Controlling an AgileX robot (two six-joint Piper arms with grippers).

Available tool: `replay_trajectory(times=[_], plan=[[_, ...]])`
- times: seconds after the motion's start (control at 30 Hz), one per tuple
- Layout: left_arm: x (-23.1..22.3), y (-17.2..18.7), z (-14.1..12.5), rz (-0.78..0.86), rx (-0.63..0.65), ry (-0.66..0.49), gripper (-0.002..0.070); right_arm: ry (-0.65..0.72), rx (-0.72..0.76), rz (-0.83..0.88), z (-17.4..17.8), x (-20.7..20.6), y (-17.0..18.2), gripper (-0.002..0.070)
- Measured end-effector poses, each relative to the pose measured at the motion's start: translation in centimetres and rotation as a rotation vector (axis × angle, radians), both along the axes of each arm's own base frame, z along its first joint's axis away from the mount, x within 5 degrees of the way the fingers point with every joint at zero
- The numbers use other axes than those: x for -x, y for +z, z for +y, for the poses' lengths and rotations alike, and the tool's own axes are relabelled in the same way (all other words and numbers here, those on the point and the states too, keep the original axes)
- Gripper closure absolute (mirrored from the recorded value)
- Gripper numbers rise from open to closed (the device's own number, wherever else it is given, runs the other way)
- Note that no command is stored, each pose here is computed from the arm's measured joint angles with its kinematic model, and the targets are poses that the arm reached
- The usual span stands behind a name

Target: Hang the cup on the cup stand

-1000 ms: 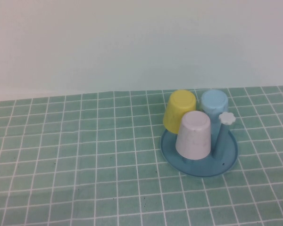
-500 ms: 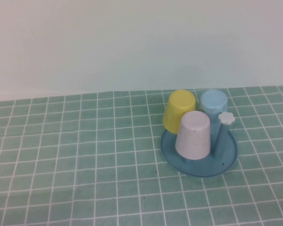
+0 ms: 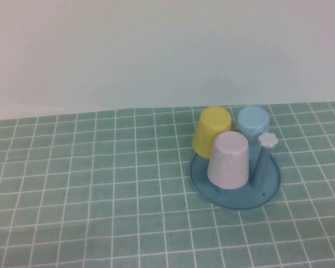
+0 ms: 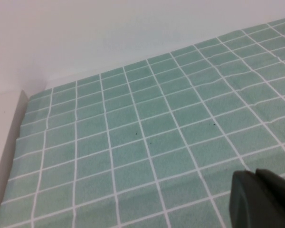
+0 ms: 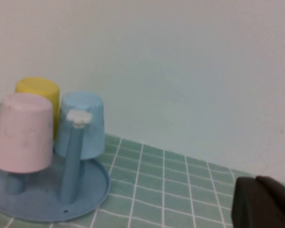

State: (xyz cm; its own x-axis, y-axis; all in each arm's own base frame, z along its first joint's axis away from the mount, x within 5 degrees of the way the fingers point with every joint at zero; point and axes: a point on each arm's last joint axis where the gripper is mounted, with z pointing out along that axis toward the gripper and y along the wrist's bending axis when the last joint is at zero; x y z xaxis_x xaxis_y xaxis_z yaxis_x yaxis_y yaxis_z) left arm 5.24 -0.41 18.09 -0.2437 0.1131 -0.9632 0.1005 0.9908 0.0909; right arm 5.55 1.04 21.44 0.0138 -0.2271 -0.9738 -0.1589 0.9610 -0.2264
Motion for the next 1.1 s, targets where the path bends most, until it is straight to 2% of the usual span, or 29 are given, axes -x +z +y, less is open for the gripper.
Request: replay_trajectory(times=[0.13,0.4,0.57,0.8,1.1], plan=[[0.0,0.0,0.0,0.001,0.000,0.000,0.0676,0.000,-0.027,0.048,0.0,0.0,-2.2,0.0678],[0.0,0.0,0.0,-0.003,0.000,0.000,0.0676,0.019,-0.039,0.115,0.2,0.1,-2.8,0.0678],[0.0,0.0,0.0,-0.003,0.000,0.000,0.0676,0.022,-0.121,0.169,0.3,0.1,-3.1,0.0678],[0.0,0.0,0.0,-0.003,0.000,0.000,0.0676,-0.087,-0.246,0.343,-0.3,0.4,-4.5,0.0678],[0.0,0.0,0.0,-0.003,0.000,0.000,0.0676,-0.108,-0.289,0.361,-0.4,0.4,-4.7,0.0678]])
